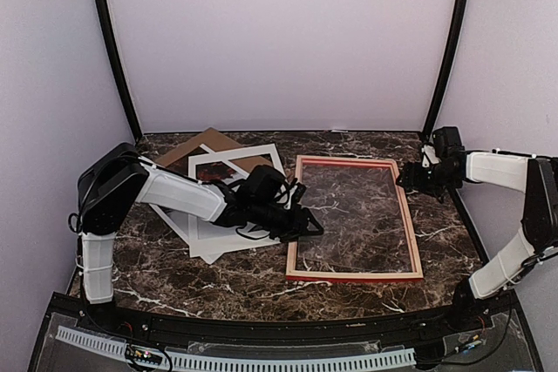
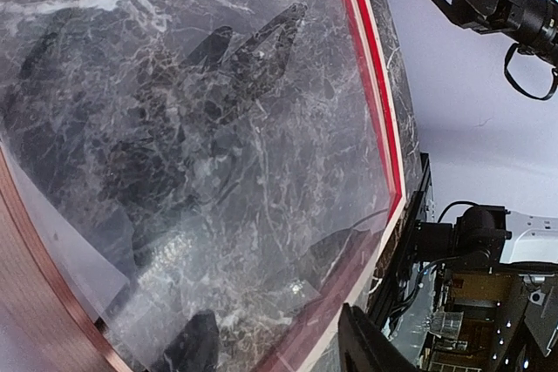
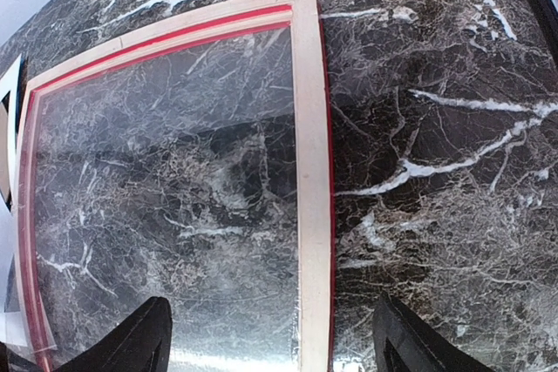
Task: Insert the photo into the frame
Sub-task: Place the glass panel in the frame body.
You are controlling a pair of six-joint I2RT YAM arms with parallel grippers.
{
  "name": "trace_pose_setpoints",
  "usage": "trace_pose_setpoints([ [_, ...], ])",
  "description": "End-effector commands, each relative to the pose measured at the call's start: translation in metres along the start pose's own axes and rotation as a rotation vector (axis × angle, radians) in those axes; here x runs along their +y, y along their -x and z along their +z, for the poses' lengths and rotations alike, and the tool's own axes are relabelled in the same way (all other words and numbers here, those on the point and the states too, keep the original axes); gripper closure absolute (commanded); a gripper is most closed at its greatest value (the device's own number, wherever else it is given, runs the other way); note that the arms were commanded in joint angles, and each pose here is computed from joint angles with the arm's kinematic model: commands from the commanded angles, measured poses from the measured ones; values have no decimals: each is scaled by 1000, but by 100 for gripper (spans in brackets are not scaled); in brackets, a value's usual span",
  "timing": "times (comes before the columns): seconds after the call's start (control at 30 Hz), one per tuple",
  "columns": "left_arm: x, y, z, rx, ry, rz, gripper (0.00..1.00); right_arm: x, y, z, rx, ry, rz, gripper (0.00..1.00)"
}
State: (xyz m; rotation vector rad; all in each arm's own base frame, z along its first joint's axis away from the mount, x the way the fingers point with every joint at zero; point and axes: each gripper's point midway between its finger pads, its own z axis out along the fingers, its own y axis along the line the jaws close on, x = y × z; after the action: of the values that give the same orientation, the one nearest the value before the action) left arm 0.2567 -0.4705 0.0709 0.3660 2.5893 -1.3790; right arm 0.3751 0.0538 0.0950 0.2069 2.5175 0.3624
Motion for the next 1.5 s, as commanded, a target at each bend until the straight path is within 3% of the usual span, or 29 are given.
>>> trace_pose_setpoints([
  [0.0, -1, 12, -1, -22, 4, 31, 51, -3, 1, 0, -15, -6, -4, 20],
  [0.77, 1, 7, 9, 17, 27, 83, 60, -4, -7, 18, 18, 9, 7, 19],
  [1.13, -2, 7, 9, 20, 67, 143, 58, -6, -8, 21, 24, 2, 3, 19],
  [1.47, -3, 9, 5, 18, 94, 157, 49, -5, -7, 18, 18, 2, 4, 19],
])
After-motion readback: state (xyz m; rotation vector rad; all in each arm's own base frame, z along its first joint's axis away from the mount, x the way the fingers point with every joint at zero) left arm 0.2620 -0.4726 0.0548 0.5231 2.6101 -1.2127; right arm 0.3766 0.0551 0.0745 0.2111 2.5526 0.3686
